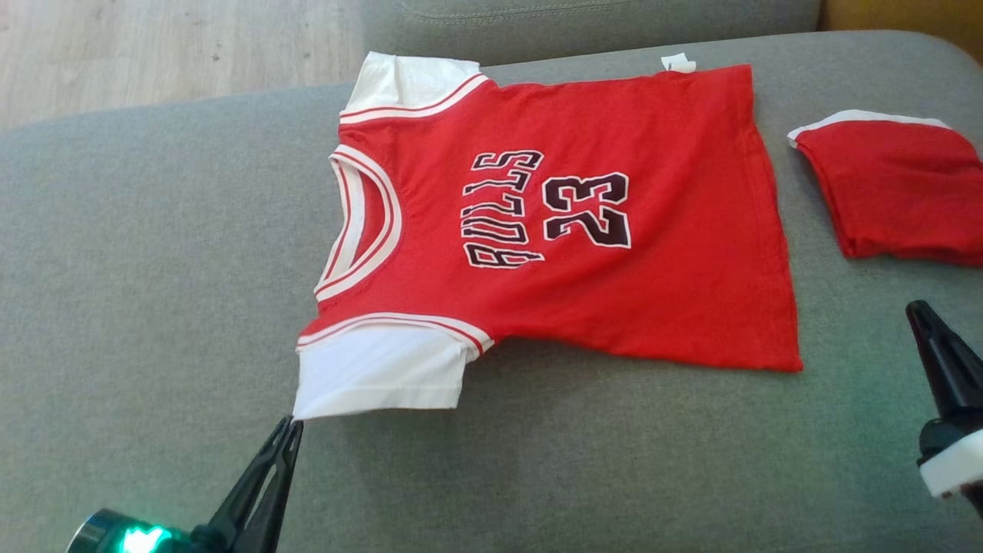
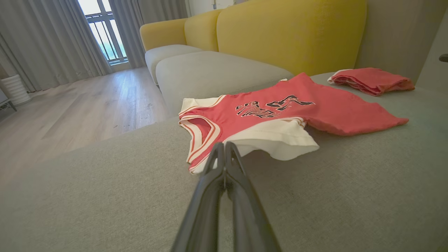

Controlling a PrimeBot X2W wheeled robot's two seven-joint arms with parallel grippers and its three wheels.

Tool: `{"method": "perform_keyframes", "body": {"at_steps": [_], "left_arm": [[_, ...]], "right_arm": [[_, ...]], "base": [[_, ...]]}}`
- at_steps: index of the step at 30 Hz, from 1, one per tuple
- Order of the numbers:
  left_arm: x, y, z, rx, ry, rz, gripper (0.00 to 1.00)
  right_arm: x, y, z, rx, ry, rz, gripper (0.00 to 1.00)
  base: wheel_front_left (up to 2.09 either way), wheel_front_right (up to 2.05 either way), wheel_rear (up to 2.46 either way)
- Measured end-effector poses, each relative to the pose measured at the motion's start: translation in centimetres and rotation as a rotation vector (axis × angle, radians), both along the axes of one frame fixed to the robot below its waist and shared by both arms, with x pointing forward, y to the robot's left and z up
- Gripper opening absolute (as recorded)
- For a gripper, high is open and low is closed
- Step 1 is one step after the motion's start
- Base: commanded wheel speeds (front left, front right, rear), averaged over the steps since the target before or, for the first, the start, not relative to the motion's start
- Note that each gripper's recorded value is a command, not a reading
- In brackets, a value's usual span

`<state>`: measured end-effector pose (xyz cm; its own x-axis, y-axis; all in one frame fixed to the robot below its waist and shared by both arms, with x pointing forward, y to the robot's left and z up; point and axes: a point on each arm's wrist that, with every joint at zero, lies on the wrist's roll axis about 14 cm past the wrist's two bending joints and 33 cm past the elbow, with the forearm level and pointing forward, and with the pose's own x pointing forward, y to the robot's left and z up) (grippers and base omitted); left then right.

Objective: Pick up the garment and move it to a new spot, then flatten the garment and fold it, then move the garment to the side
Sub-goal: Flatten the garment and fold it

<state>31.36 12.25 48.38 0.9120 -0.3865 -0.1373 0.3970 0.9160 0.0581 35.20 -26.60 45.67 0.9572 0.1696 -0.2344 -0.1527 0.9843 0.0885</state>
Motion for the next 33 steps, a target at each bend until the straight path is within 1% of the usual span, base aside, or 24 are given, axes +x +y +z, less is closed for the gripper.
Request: {"method": "perform_keyframes", "body": {"at_steps": [2, 5, 6, 7, 8, 13, 15, 19, 27, 28, 29, 31, 32, 33], "left_arm": [[0.1, -0.1, 0.1, 0.0, -0.001, -0.004, 0.0], [0.3, -0.2, -0.2, 0.0, 0.013, -0.007, 0.0], [0.4, -0.2, -0.3, 0.0, 0.016, -0.007, 0.0], [0.4, -0.2, -0.3, 0.0, 0.016, -0.007, 0.0], [0.6, -0.2, -0.4, 0.0, 0.018, -0.008, 0.0], [1.9, -0.4, -0.7, -0.005, 0.018, -0.006, 0.0], [2.3, -0.6, -0.9, -0.01, 0.021, -0.011, 0.0], [3.0, -1.2, -1.3, -0.024, 0.027, -0.022, 0.0], [4.0, -0.9, -1.4, -0.025, 0.01, -0.011, 0.0], [3.9, -0.9, -1.5, -0.026, 0.012, -0.009, 0.0], [3.9, -0.8, -1.6, -0.026, 0.015, -0.008, 0.0], [3.7, -0.8, -1.8, -0.023, 0.018, -0.01, 0.0], [3.7, -0.7, -1.8, -0.022, 0.017, -0.009, 0.0], [3.7, -0.7, -1.8, -0.021, 0.016, -0.008, 0.0]], "right_arm": [[0.0, 0.3, -0.1, 0.0, 0.012, 0.005, 0.0], [0.1, 1.5, -0.9, 0.03, 0.043, 0.012, 0.0], [0.1, 1.8, -1.3, 0.04, 0.059, 0.012, 0.2], [0.1, 1.8, -1.3, 0.04, 0.059, 0.012, 0.85], [0.1, 2.1, -1.8, 0.042, 0.075, 0.015, 1.0], [0.0, 3.6, -4.3, 0.018, 0.155, 0.041, 1.0], [-0.1, 4.5, -5.6, -0.008, 0.199, 0.07, 1.0], [0.3, 5.9, -7.6, -0.015, 0.26, 0.096, 1.0], [0.7, 5.8, -10.2, -0.057, 0.342, 0.112, 1.0], [0.7, 5.8, -10.3, -0.057, 0.346, 0.113, 0.98], [0.7, 5.9, -10.4, -0.058, 0.349, 0.114, 0.93], [0.7, 5.8, -10.5, -0.055, 0.351, 0.111, 0.69], [0.7, 5.8, -10.5, -0.052, 0.352, 0.108, 0.59], [0.7, 5.8, -10.5, -0.053, 0.354, 0.108, 0.59]], "base": [[0.0, 0.0, 0.0], [0.0, 0.0, 0.0], [0.0, 0.0, 0.0], [0.0, 0.0, 0.0], [0.0, 0.0, 0.0], [0.0, 0.0, 0.0], [0.0, 0.0, 0.0], [0.0, 0.0, 0.0], [0.0, 0.0, 0.0], [0.0, 0.0, 0.0], [0.0, 0.0, 0.0], [0.0, 0.0, 0.0], [0.0, 0.0, 0.0], [0.0, 0.0, 0.0]]}}
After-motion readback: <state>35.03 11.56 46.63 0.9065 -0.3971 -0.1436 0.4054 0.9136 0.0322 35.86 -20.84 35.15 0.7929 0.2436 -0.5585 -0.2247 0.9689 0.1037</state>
